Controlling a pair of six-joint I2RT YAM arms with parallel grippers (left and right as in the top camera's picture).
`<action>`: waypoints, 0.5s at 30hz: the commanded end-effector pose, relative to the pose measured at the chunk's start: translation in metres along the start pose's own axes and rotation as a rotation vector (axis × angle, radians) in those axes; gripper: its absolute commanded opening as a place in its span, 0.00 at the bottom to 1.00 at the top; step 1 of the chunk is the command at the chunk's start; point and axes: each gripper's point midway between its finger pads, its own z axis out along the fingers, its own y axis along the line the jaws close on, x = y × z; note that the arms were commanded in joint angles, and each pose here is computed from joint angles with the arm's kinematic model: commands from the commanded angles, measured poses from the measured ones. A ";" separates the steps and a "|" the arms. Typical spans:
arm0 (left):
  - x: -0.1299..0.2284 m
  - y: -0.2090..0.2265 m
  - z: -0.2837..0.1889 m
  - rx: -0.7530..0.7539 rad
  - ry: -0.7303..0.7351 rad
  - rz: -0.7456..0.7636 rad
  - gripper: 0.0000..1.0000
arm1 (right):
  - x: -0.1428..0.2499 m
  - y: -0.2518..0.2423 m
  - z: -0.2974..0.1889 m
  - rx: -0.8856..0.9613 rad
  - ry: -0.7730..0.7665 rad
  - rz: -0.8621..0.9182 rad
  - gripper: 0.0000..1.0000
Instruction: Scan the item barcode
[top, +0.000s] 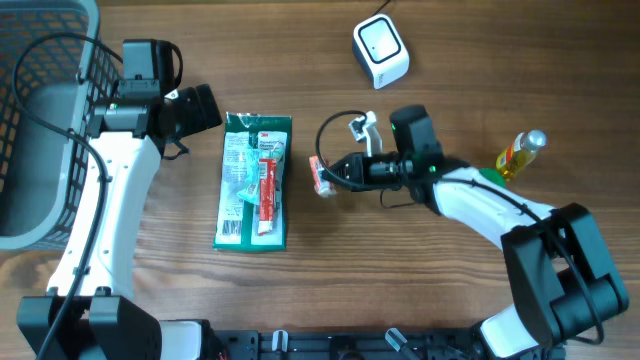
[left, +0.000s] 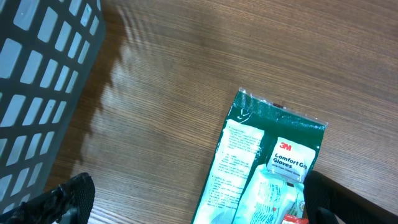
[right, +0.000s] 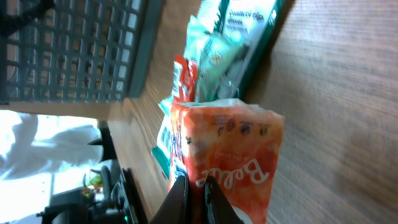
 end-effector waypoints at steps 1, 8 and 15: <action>-0.003 0.002 0.000 -0.006 -0.007 -0.015 1.00 | 0.010 -0.002 -0.002 -0.040 -0.026 0.106 0.04; -0.003 0.002 0.000 -0.006 -0.007 -0.015 1.00 | 0.014 -0.023 -0.002 0.027 -0.084 0.175 0.04; -0.003 0.002 0.000 -0.006 -0.007 -0.015 1.00 | 0.016 -0.032 0.001 0.050 -0.085 0.185 0.04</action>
